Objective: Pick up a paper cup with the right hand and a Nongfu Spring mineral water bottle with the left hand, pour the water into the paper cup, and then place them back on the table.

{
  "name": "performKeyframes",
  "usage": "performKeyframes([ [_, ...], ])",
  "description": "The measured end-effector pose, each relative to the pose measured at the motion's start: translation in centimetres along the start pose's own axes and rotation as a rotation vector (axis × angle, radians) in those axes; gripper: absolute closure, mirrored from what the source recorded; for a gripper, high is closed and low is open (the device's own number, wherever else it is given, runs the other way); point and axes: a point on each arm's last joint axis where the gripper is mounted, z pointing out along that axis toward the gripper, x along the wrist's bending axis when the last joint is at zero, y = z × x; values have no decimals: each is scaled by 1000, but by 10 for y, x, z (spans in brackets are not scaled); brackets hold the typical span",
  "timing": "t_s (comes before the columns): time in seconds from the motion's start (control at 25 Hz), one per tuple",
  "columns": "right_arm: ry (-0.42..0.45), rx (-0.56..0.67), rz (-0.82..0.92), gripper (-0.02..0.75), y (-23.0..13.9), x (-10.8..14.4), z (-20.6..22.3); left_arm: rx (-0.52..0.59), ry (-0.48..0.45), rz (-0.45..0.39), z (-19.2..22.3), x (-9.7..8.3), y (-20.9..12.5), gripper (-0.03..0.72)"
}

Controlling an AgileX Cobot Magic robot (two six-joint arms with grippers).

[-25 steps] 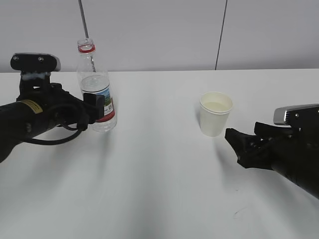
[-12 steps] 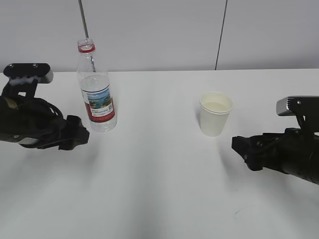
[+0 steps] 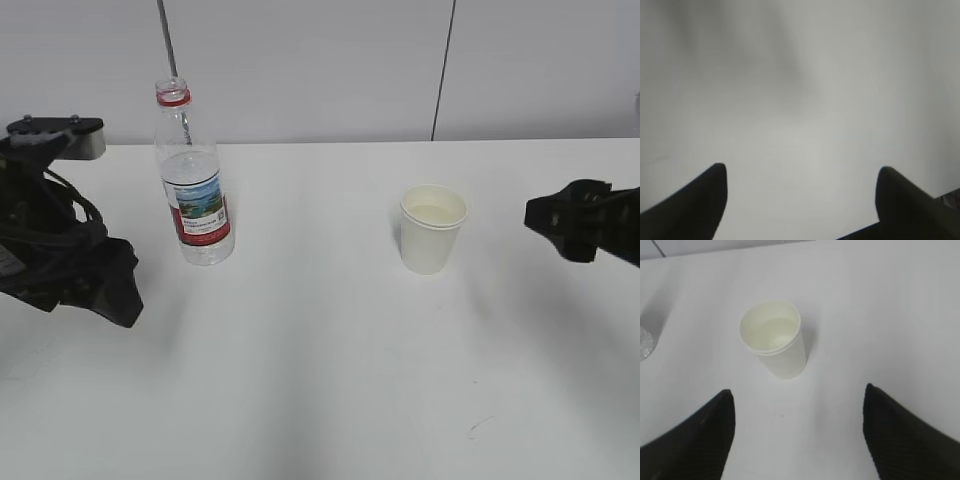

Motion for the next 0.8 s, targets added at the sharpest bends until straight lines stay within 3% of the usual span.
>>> performKeyframes([
  [0.28,-30,54,-58,145,-5,-3,13,15,-2,1,-17,-2,9,134],
  [0.52,-36,82,-107,146,-2,-2,27,61,64,-80,-26,3,9,135],
  [0.68,-34,75,-144,146,6,0,36,143,136,-171,-29,18,1,137],
  [0.8,-36,89,-167,146,5,-1,41,177,168,-258,-32,39,-3,137],
])
